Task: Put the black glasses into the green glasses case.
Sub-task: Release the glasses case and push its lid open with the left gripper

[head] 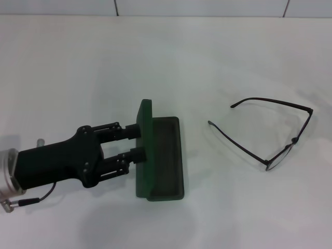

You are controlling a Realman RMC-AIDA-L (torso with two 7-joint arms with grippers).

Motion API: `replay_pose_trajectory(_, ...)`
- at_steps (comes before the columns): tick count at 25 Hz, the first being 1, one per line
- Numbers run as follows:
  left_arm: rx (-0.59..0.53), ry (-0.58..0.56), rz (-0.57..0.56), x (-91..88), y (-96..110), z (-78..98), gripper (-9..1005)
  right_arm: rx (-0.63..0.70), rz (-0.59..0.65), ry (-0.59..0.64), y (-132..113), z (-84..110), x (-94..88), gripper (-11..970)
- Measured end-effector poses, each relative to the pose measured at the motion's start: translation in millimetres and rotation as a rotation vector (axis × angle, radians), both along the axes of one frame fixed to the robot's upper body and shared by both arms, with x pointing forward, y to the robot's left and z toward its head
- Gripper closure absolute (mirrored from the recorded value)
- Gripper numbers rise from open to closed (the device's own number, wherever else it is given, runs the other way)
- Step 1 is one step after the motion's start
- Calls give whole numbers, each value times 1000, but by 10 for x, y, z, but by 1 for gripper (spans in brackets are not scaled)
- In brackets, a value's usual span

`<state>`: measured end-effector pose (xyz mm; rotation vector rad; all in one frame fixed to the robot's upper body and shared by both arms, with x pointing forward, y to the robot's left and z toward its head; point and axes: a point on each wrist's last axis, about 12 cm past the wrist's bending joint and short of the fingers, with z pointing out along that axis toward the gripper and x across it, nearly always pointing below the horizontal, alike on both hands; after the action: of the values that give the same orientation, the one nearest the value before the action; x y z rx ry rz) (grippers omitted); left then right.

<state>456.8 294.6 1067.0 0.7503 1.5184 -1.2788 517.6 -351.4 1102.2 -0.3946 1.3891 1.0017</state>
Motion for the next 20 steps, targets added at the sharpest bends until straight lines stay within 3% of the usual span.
replay_pose_trajectory(10, -14, -9, 63, 6, 57, 3, 432, -37, -15, -61, 182, -129, -72, 108)
replay_pose_trajectory(20, 19, -125, 165, -108, 210, -35, 434, -30, -155, 48, 279, -276, 116, 108)
